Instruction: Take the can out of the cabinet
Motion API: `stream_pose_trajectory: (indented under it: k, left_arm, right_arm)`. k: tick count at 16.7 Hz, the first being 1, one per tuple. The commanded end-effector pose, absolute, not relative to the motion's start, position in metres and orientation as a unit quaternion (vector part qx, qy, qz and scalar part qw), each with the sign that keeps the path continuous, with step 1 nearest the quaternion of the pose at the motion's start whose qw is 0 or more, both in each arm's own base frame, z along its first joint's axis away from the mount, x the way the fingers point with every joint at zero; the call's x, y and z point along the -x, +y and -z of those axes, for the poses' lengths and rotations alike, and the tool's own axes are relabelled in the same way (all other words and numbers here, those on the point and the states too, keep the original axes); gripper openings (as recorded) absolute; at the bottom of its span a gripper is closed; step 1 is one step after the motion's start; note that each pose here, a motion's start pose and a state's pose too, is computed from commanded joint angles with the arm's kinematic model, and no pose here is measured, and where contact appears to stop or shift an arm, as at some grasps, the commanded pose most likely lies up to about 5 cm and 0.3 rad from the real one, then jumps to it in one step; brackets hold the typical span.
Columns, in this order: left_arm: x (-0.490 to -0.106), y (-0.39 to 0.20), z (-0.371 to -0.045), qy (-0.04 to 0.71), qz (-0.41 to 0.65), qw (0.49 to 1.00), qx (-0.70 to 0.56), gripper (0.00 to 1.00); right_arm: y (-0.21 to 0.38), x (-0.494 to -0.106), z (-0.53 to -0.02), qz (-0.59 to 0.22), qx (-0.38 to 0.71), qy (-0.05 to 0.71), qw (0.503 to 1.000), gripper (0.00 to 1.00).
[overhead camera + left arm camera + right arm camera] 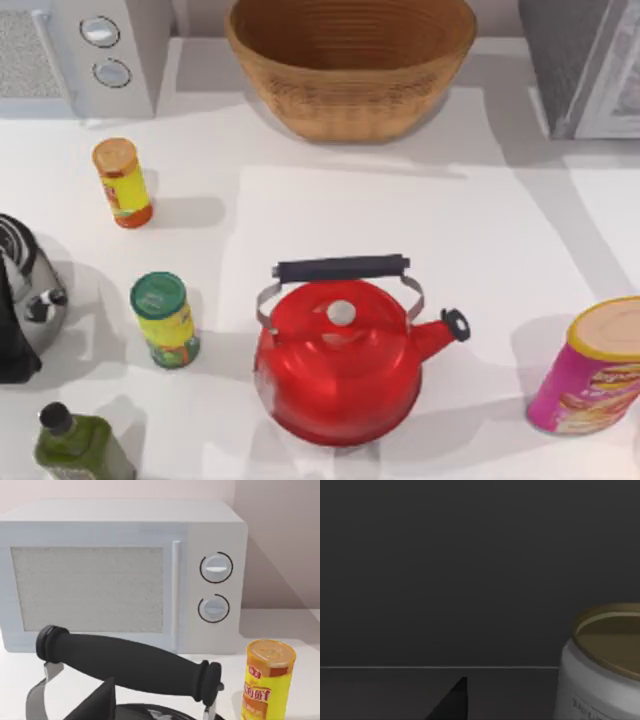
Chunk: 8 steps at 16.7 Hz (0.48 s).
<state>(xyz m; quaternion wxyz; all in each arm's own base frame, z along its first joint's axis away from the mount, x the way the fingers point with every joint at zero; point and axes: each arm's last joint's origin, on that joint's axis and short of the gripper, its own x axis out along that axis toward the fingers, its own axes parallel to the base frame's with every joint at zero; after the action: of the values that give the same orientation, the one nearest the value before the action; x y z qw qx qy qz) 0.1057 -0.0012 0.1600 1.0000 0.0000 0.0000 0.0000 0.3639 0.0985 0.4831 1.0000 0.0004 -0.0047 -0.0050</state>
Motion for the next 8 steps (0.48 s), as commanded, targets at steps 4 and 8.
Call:
stream_pose_trajectory:
  k: [4, 8]
  left_arm:
    - [-0.1057, -0.0012, -0.1600, 0.000, 0.000, 1.000, 0.000, 1.00]
    - [-0.1057, -0.0012, -0.1600, 0.000, 0.000, 1.000, 0.000, 1.00]
  right_arm:
    - [0.0985, -0.3639, -0.4831, 0.005, 0.000, -0.005, 1.000, 0.32]
    - [0.0985, -0.3639, -0.4831, 0.005, 0.000, -0.005, 1.000, 0.02]
